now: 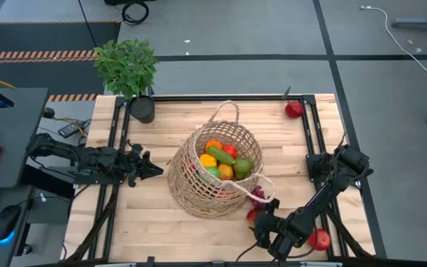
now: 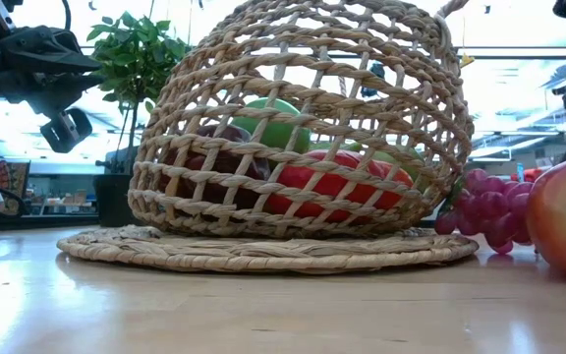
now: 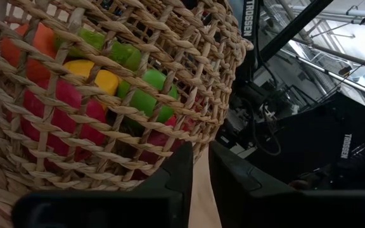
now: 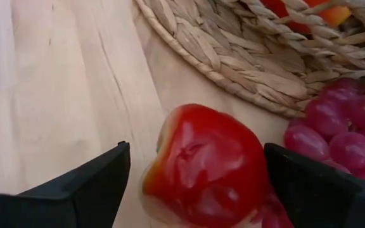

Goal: Build produce basket
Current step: Put the red apple into the brown basket, then put the red pomegranate into the brown basket

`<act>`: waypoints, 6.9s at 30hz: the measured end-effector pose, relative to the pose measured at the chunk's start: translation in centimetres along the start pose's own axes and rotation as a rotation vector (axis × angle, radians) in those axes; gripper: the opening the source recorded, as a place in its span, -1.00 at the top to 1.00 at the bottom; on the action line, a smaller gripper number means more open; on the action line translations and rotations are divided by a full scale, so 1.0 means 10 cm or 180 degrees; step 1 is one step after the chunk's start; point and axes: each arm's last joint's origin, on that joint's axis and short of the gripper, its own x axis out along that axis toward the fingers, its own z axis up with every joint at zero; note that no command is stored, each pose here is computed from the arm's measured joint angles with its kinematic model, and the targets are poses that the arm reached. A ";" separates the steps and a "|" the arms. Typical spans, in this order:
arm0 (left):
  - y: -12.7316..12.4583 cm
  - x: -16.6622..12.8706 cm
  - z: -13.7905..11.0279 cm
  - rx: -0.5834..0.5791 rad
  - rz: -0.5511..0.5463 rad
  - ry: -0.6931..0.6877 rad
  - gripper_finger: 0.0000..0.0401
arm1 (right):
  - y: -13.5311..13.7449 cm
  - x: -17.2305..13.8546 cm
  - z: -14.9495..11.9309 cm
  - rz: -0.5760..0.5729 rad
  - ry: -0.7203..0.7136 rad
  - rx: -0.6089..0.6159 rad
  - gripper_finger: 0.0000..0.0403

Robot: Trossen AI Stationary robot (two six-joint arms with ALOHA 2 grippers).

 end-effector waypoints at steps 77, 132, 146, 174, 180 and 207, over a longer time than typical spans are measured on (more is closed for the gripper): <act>0.00 0.00 0.00 0.0000 0.0000 -0.0001 0.70 | -1.20 -2.36 2.19 -0.1121 -0.2873 -0.2405 -0.48; 0.00 0.00 0.00 -0.0002 -0.0001 0.0000 0.70 | -1.98 0.34 2.49 0.0299 -0.0068 -0.0381 -0.49; 0.00 0.00 0.00 -0.0001 -0.0002 -0.0001 0.70 | -2.06 0.16 2.44 0.0672 0.0197 -0.0010 -0.84; 0.00 0.00 0.00 -0.0002 -0.0002 -0.0001 0.70 | -3.74 -0.70 2.09 -0.0932 0.0744 0.1445 -0.73; 0.00 0.00 0.00 0.0000 -0.0001 -0.0001 0.69 | -4.29 -0.41 1.92 -0.1083 0.1307 0.1656 -0.73; 0.00 0.00 0.00 0.0000 0.0001 -0.0001 0.69 | -5.37 0.45 1.14 -0.1047 0.2826 0.1747 -0.98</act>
